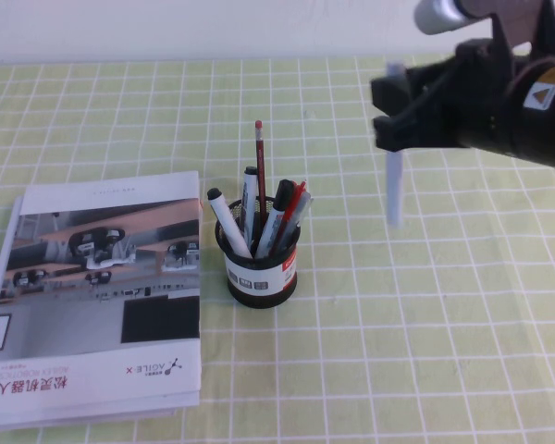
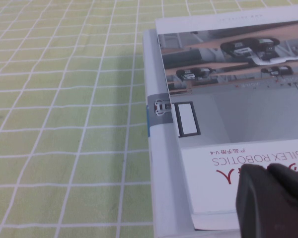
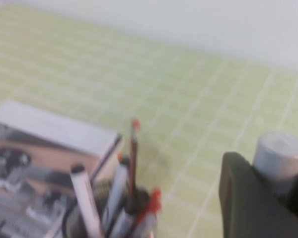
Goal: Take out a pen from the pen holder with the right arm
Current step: 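Take a marker out of the pen holder and lay it on the table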
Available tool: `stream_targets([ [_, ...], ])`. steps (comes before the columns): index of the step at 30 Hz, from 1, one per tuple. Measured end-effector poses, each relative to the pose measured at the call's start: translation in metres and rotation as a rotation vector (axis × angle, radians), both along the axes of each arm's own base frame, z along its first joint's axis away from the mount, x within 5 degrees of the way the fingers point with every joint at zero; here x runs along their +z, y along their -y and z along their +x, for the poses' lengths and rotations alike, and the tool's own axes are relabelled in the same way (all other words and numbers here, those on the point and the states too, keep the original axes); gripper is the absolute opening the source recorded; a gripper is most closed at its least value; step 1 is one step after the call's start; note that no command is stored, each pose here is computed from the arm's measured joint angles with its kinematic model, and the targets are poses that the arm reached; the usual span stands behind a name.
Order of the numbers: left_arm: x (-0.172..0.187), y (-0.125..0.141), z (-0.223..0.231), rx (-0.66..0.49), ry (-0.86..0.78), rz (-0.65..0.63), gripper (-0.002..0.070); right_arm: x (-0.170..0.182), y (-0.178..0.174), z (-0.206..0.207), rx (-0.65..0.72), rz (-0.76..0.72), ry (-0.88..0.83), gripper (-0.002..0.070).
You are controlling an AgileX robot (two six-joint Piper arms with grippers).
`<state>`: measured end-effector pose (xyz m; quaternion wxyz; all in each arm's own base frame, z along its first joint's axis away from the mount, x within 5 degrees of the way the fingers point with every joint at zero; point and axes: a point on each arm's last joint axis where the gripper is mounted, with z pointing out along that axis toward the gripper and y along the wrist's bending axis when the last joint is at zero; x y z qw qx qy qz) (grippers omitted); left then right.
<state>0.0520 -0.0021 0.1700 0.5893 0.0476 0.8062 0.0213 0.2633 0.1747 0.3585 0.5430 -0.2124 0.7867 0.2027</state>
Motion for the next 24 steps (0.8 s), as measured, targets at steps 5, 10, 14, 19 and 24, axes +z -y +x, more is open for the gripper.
stream_targets([
  [5,0.000,0.000,0.000,0.000,0.000,0.000,-0.0005,-0.011,0.019,0.010,-0.041,-0.007,-0.230,0.0102],
  [10,0.000,0.000,0.000,0.000,0.000,0.000,-0.0005,-0.019,0.021,0.021,-0.045,-0.025,-0.376,0.0102],
  [14,0.000,0.000,0.000,0.000,0.000,0.000,-0.0005,-0.033,0.013,0.032,-0.043,-0.043,-0.485,0.0102],
  [19,0.000,0.000,0.000,0.000,0.000,0.000,-0.0005,-0.058,0.000,0.057,-0.040,-0.091,-0.621,0.0102],
  [24,0.000,0.000,0.000,0.000,0.000,0.000,-0.0005,-0.083,-0.012,0.081,-0.040,-0.157,-0.731,0.0102],
])
